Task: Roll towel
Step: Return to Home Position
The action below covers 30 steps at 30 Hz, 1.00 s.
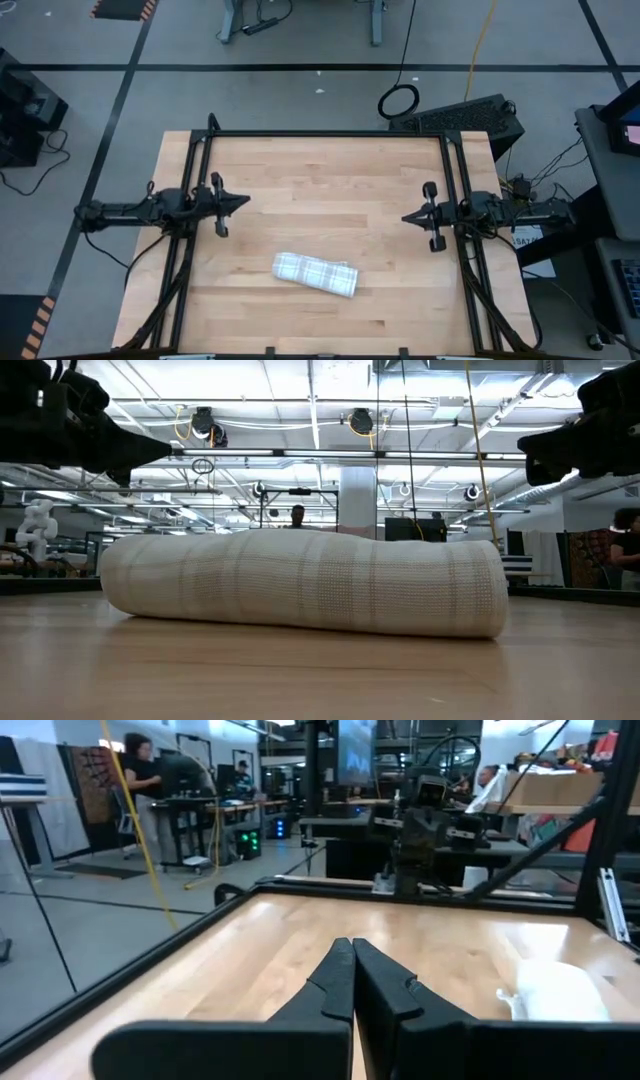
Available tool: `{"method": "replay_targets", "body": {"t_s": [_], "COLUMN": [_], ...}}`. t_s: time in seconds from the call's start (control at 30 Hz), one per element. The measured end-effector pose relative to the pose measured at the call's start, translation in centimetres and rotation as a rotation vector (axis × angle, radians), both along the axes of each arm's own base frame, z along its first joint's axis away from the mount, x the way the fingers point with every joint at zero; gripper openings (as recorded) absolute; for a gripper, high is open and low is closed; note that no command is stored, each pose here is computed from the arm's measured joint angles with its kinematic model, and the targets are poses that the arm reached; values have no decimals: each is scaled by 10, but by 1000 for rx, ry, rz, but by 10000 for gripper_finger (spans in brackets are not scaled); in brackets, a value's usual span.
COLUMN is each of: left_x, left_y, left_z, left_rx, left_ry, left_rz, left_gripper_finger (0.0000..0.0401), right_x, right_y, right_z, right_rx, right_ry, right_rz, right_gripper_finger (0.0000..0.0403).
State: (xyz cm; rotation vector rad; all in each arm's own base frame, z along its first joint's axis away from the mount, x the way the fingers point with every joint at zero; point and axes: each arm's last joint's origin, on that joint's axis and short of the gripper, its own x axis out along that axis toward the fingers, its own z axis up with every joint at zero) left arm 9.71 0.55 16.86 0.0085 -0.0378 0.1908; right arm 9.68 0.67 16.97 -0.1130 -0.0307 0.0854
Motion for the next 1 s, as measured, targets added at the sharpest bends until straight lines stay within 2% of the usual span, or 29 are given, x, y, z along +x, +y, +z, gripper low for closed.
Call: {"method": "replay_targets", "body": {"t_s": [0.37,0.63,1.0], "left_x": [0,0,0], "left_y": [5,3,3], "left_z": [-1,-2,-3], "left_rx": [-30,-55,30], "left_ry": [4,17,31], "left_rz": [2,-77,-69], "left_gripper_finger": [2,2,2], "right_x": [0,0,0], "right_y": [-2,-2,-2], "right_z": [0,0,0], "right_rx": [13,23,23], "right_ry": [0,1,1], "right_rz": [-17,-17,-17], "right_gripper_finger": [0,0,0]}}
